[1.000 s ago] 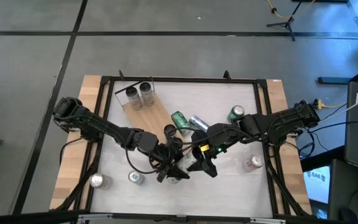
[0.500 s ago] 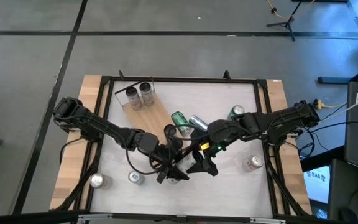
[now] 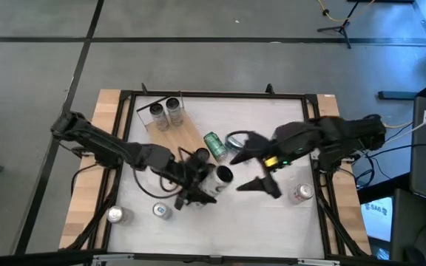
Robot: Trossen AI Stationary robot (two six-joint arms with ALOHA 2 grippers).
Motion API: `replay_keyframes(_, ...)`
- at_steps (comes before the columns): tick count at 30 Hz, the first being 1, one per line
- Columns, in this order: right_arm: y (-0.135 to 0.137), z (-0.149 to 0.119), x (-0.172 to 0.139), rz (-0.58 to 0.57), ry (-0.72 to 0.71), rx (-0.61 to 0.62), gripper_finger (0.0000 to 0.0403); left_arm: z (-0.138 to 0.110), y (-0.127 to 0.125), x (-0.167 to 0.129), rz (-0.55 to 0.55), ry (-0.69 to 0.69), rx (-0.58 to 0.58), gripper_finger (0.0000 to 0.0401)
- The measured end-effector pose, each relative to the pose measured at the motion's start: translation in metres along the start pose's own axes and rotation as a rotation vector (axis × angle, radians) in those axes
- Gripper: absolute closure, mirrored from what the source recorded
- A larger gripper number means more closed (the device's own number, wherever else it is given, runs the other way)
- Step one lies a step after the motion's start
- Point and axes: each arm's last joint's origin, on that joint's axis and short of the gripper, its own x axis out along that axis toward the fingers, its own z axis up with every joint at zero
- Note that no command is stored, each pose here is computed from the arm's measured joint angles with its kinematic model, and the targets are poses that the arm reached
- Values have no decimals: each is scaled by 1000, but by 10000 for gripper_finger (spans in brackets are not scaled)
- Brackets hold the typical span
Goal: Place canned beverage on shelf
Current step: Put the white yellow soda can on the shelf aligned with the other white yellow soda cans
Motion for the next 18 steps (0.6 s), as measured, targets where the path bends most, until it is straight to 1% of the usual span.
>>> replay_keyframes(1, 0, 2, -6, -33, 2, -22, 23, 6, -3, -7, 16, -12, 19, 166)
replay_keyframes(5, -2, 1, -19, -169, 37, -119, 23, 25, -12, -40, 149, -31, 118, 166)
replay_keyframes(8, -4, -2, -29, -227, 64, -180, 22, 35, -18, -65, 245, -37, 189, 166)
replay_keyframes(12, -9, -6, -38, -354, 92, -232, 22, 47, -29, -100, 312, -53, 250, 166)
replay_keyframes(15, -14, -11, -35, -432, 133, -262, 22, 49, -35, -120, 397, -51, 290, 166)
replay_keyframes(18, -23, -18, -35, -460, 170, -259, 22, 41, -35, -132, 494, -32, 310, 166)
